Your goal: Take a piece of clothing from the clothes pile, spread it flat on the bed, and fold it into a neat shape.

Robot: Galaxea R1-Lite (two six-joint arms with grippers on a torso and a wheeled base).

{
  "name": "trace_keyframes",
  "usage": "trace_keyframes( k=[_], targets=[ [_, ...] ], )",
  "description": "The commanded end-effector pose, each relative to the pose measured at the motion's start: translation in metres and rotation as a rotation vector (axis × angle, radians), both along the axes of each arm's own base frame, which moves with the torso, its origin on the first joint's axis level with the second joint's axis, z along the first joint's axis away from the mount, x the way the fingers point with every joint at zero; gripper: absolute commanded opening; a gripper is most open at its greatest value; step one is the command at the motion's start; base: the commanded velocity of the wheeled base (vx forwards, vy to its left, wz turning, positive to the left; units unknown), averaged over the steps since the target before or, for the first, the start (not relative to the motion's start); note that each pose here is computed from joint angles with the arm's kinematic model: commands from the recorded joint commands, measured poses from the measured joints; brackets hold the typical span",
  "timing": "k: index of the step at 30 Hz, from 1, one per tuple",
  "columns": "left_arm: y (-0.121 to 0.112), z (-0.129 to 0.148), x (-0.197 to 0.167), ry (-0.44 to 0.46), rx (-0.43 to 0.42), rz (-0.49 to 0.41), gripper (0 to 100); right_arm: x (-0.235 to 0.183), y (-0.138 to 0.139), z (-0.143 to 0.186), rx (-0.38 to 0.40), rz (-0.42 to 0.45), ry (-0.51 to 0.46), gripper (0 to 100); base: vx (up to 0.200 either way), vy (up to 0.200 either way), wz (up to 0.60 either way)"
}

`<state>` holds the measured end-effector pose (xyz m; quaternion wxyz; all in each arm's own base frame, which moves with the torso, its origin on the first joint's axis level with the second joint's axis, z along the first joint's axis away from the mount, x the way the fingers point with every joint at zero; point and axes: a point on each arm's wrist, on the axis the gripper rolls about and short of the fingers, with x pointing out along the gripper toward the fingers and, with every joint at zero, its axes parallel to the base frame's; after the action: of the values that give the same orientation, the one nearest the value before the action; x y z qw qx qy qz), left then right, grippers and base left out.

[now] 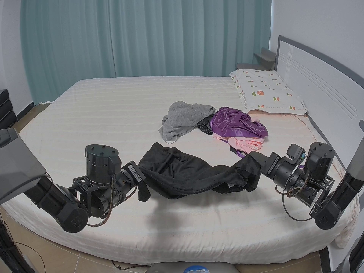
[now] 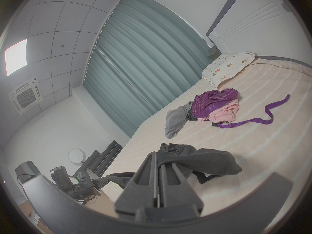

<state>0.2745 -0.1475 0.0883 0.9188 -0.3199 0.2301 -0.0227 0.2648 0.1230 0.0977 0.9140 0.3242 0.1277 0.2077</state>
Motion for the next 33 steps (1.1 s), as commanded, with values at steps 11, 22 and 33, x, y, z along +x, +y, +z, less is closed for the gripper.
trace_keyframes(
  k=[11, 22, 33],
  targets=[
    [0.000, 0.005, 0.003, -0.012, -0.053, 0.009, 0, -0.001, 0.000, -0.001, -0.002, 0.006, 0.005, 0, 0.000, 0.000, 0.00],
    [0.002, 0.010, 0.003, -0.013, -0.097, 0.000, 0, -0.001, 0.000, 0.003, 0.006, -0.002, -0.010, 0, 0.000, 0.182, 0.00],
    [0.003, 0.015, 0.001, -0.027, -0.101, -0.001, 0, 0.001, -0.001, 0.006, 0.010, -0.017, -0.024, 0, 0.000, 0.200, 0.00]
  ],
)
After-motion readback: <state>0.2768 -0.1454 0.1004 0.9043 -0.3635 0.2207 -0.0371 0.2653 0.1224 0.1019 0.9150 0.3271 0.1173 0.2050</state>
